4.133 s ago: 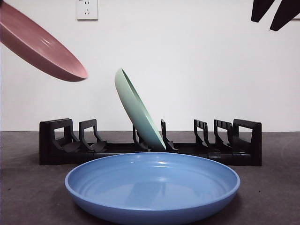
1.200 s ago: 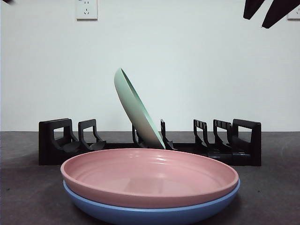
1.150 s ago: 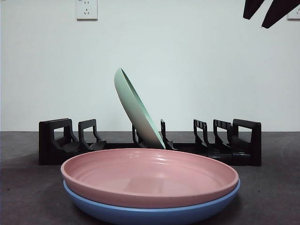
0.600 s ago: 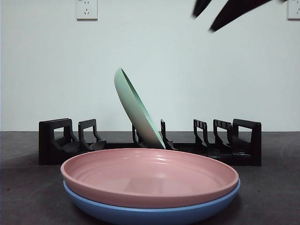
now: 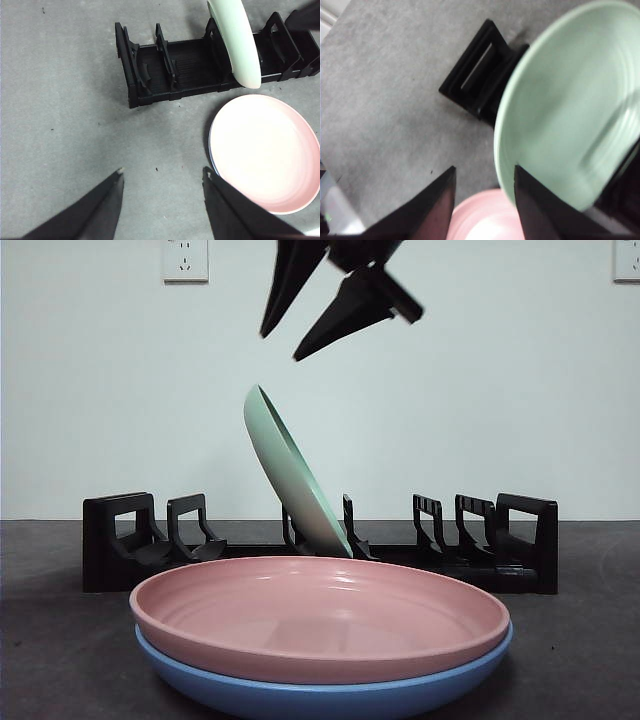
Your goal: Place the plate
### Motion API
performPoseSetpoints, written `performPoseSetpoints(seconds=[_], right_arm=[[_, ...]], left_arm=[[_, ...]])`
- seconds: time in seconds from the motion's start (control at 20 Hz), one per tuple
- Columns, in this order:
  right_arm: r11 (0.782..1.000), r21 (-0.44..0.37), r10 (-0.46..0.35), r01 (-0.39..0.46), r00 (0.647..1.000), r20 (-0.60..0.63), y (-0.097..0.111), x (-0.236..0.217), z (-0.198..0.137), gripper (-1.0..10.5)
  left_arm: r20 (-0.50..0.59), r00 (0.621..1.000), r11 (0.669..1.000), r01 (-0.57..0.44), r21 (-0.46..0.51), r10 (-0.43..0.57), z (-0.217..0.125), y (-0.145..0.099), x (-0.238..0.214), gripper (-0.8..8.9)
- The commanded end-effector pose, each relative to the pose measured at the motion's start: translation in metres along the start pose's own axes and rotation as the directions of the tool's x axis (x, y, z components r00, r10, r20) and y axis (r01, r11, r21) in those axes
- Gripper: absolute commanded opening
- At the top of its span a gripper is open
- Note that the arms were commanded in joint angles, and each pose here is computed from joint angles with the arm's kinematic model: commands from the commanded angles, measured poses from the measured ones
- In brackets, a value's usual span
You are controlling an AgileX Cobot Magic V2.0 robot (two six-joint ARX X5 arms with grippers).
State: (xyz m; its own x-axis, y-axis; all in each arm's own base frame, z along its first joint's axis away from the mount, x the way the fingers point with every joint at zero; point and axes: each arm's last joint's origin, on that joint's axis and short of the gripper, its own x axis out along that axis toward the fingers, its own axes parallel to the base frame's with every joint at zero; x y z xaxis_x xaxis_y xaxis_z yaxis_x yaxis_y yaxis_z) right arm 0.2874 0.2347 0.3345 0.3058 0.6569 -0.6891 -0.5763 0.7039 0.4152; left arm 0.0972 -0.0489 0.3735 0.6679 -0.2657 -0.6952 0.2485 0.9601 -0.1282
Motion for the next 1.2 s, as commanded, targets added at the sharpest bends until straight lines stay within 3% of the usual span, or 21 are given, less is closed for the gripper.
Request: performPoseSetpoints(seconds=[0.05,0.6,0.8,1.2], right_arm=[[1.000,-0.027,0.005,-0.005,1.000,0.001,0.000,0.015,0.014,1.8],[0.999,-0.032,-0.004,0.003,0.999,-0.037,-0.013,0.058,0.019,1.8],[1.000,-0.025,-0.008,0.006,0.998,-0.058,-0.016,0.064,0.017,0.3],[1.000,-0.010,-0.016,0.015,0.996,-0.092,-0.011,0.051,0.022,0.1]], left_arm=[[0.016,1.000,1.000,0.004,0.007,-0.004,0.003,-0.001,-0.002,2.48],[0.017,1.000,1.000,0.004,0.008,-0.004,0.003,-0.001,-0.002,2.49],[0.017,1.000,1.000,0.004,0.007,-0.004,0.003,-0.001,-0.002,2.49],[0.017,1.000,1.000,0.004,0.008,-0.004,0.003,-0.001,-0.002,2.48]])
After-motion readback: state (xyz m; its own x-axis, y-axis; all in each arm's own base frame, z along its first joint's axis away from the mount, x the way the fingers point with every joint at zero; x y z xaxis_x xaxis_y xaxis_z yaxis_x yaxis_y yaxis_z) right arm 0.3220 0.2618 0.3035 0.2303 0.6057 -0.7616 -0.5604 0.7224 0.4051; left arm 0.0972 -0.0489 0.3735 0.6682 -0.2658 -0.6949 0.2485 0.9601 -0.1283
